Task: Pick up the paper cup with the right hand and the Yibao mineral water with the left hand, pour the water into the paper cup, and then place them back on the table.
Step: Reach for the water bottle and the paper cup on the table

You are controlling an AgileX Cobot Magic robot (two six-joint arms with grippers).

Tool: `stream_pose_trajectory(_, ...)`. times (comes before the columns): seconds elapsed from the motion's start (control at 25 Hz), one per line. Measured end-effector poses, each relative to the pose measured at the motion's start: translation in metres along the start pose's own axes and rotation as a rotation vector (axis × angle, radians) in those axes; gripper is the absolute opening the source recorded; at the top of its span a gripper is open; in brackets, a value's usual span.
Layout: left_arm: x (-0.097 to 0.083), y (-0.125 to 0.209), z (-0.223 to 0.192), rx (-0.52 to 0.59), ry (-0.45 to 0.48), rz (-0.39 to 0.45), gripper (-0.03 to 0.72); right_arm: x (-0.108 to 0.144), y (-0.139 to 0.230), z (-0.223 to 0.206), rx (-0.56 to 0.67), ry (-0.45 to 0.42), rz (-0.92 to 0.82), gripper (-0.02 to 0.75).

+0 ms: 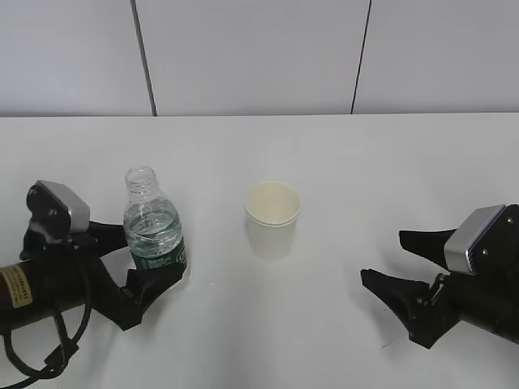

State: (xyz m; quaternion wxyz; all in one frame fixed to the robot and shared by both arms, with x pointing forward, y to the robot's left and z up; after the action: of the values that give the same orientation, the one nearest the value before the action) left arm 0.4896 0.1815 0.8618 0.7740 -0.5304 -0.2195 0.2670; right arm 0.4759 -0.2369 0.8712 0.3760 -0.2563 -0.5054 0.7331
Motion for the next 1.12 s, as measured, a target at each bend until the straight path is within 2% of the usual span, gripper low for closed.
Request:
stream_pose_trajectory(0.24, -0.002, 0.001, -0.019, -0.005, 0.034, -0.011, 0.605, 0.000, 0.000, 0.000, 0.000, 0.000, 0.000, 0.657)
stream_pose_trajectory(0.52, 0.004, 0.003, -0.021, -0.002, -0.016, 0.016, 0.585, 0.000, 0.000, 0.000, 0.000, 0.000, 0.000, 0.647)
stream_pose_trajectory(0.88, 0.004, 0.003, -0.021, -0.003, -0.015, 0.015, 0.433, 0.000, 0.000, 0.000, -0.001, 0.000, 0.001, 0.640)
stream_pose_trajectory(1.12, 0.004, 0.003, -0.021, -0.003, -0.015, 0.015, 0.405, 0.000, -0.005, -0.004, -0.019, -0.033, 0.033, 0.627)
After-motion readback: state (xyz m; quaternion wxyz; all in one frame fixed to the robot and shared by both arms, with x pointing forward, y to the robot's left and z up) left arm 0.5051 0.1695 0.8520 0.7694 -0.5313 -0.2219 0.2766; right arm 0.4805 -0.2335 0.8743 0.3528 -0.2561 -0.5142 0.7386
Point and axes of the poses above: a point on each arm's last joint axis where the gripper is mounted, z pointing back along that axis away from the gripper, x along the wrist's bending axis when the last joint is at zero, y = z × x, the point moved 2 cm from there along -z, pointing out along that axis toward the gripper, and after that the axes turned 7 degrees about -z, right-handed, at the moved point
